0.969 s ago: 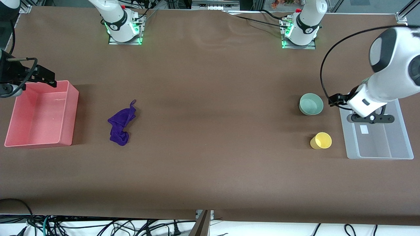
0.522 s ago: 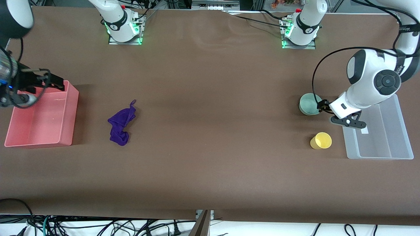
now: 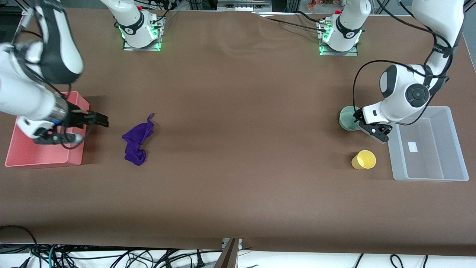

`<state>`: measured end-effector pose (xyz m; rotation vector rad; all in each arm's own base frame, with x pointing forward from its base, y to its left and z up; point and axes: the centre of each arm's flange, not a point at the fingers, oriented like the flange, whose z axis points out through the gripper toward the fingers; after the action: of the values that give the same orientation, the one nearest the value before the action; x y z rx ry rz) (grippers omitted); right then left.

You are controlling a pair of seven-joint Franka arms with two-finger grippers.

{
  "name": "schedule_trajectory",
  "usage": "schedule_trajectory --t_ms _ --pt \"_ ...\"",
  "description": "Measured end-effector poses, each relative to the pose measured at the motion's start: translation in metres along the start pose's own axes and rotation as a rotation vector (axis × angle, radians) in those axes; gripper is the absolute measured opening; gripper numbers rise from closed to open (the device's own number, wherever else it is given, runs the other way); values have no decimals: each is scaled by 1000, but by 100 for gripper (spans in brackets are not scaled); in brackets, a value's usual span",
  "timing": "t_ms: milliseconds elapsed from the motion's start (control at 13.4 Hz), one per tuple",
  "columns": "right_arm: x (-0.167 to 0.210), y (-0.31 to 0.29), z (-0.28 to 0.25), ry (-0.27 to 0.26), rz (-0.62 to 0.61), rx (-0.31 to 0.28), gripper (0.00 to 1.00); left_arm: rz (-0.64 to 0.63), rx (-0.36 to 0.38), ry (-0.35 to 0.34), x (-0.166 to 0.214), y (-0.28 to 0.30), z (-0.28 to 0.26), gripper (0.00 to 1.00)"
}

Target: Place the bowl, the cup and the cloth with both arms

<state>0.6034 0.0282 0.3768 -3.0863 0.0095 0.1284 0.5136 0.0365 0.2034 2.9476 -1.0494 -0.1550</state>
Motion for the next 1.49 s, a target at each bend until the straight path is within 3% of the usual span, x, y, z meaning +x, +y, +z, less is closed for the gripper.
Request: schedule_trajectory --t_ms 75,149,522,745,969,1043,1267,1491 --pt "0 -5 25 10 26 2 100 32 -9 -6 -1 0 7 97" --pt "-1 -9 48 19 38 3 100 59 -16 -11 -1 1 12 89" --pt "14 -21 137 82 34 22 100 100 -33 -21 2 5 23 34" --pt "16 -26 173 83 29 27 100 107 -25 -13 6 2 18 4" --pt "16 -26 190 81 30 30 95 108 -3 4 12 -5 -1 4" --pt "16 -26 193 76 30 30 88 106 -6 -6 15 -9 -12 4" --pt "14 -27 193 60 27 28 48 95 -43 -77 28 -29 -72 4" --pt "18 -30 181 37 22 25 17 95 -73 -127 34 -48 -132 4"
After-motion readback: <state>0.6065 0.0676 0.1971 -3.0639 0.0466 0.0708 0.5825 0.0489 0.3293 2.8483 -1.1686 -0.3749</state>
